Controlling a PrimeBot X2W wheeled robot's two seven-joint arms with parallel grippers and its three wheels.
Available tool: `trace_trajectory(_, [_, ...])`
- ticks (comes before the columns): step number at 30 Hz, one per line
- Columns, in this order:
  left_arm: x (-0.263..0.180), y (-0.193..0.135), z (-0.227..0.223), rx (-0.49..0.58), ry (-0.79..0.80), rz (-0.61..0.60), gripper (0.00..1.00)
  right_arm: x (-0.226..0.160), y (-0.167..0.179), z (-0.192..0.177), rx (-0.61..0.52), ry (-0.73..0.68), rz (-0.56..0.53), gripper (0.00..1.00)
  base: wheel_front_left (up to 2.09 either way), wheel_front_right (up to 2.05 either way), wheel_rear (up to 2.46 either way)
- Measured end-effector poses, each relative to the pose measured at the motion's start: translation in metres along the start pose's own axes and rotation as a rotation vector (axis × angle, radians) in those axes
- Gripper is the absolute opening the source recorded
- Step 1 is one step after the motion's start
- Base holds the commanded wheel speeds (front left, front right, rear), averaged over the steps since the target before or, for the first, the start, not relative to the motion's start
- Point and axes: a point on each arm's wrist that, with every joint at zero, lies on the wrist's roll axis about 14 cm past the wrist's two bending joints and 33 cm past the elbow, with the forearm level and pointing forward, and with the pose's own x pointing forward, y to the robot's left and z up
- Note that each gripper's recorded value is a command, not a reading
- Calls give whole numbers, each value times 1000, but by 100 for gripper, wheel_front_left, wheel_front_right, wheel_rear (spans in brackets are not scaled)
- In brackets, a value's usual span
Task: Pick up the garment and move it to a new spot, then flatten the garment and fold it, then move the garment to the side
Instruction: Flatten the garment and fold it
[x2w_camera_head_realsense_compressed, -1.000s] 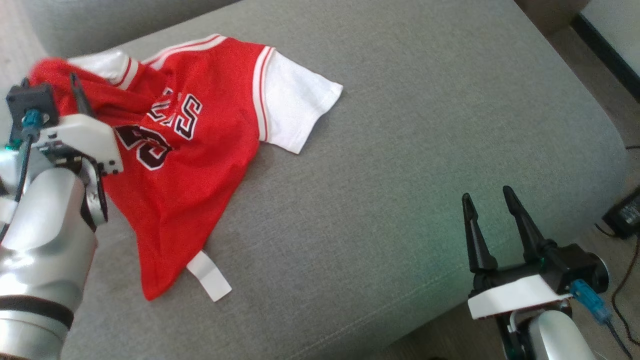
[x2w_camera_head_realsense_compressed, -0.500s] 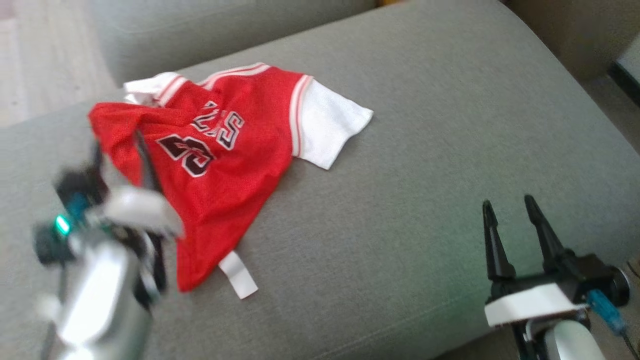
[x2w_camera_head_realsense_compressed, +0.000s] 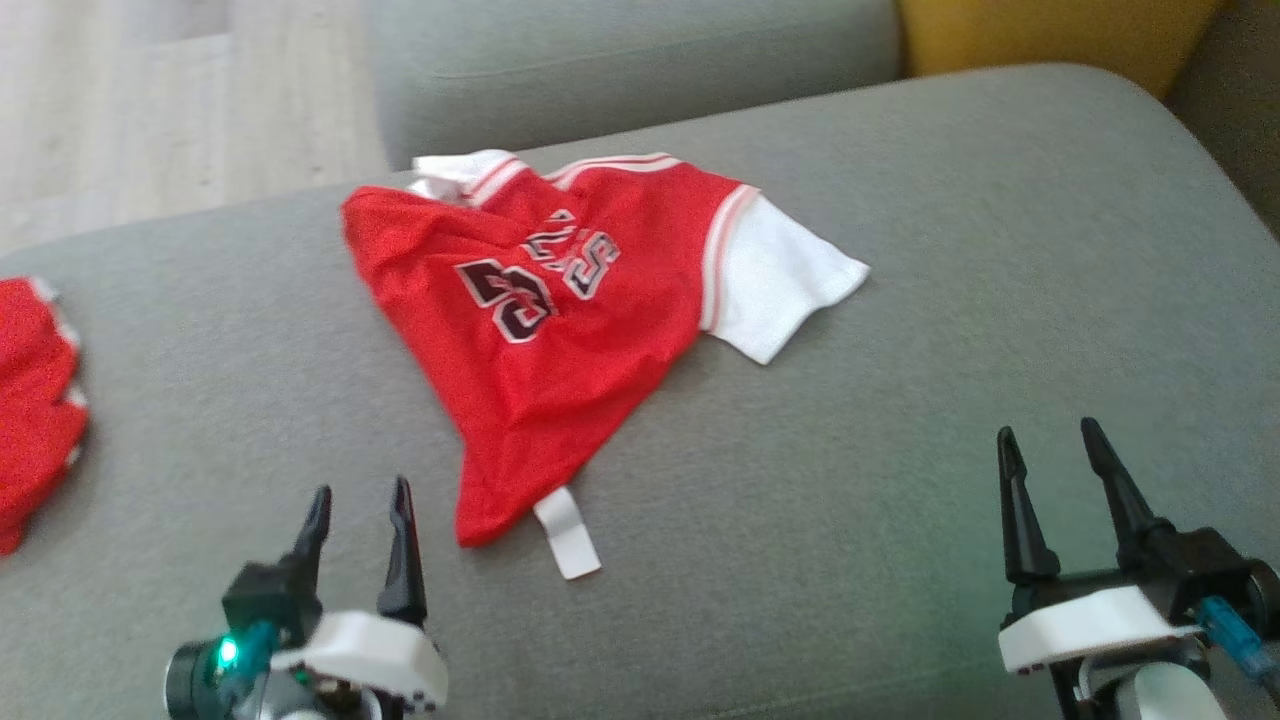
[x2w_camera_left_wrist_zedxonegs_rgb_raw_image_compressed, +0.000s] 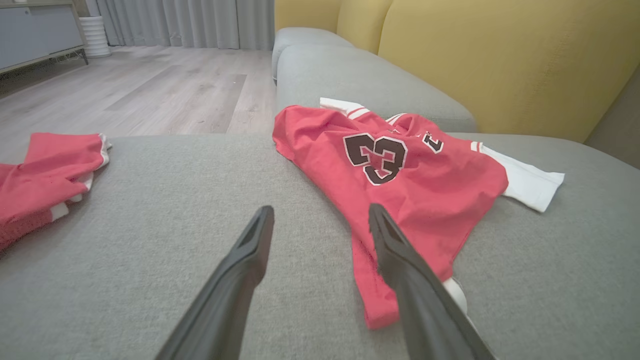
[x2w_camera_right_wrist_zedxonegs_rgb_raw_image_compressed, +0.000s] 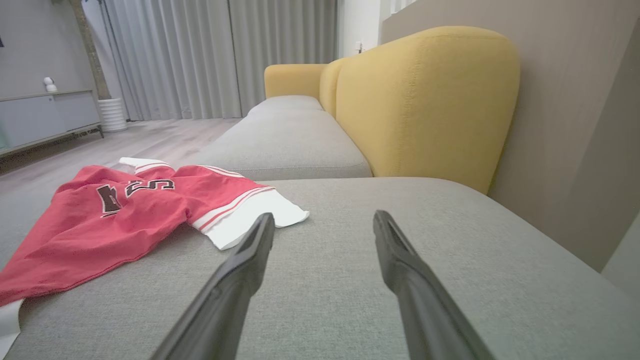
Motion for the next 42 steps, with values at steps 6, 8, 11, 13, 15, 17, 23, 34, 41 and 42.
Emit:
trace_trajectory(6, [-26,20,-4,7,3,40,100,7,21,-7,6,20,69,100,0,0,0])
trace_trajectory(8, [-34,25,-4,11,1,50,100,7,28,-11,7,32,90,100,0,0,0])
trace_trajectory(11, [-41,34,-2,15,-13,71,100,6,38,-16,13,49,118,100,0,0,0])
trace_trajectory(13, [-45,36,0,19,-20,73,100,6,41,-20,18,61,126,100,0,0,0])
trace_trajectory(15, [-49,39,0,19,-23,81,100,5,44,-23,20,72,135,100,0,0,0])
trace_trajectory(17, [-50,40,1,18,-28,84,100,5,47,-26,20,81,144,100,0,0,0])
trace_trajectory(23, [-50,41,3,18,-37,81,100,5,52,-28,23,89,157,100,0,0,0])
trace_trajectory(34, [-48,-2,-42,-37,152,-68,100,20,53,-27,27,121,173,100,0,0,0])
trace_trajectory(41, [-8,-36,-47,-33,298,-182,100,76,51,-8,-72,163,218,100,0,0,0])
trace_trajectory(42, [-4,-38,-51,-24,326,-188,100,83,51,-8,-81,176,221,100,0,0,0])
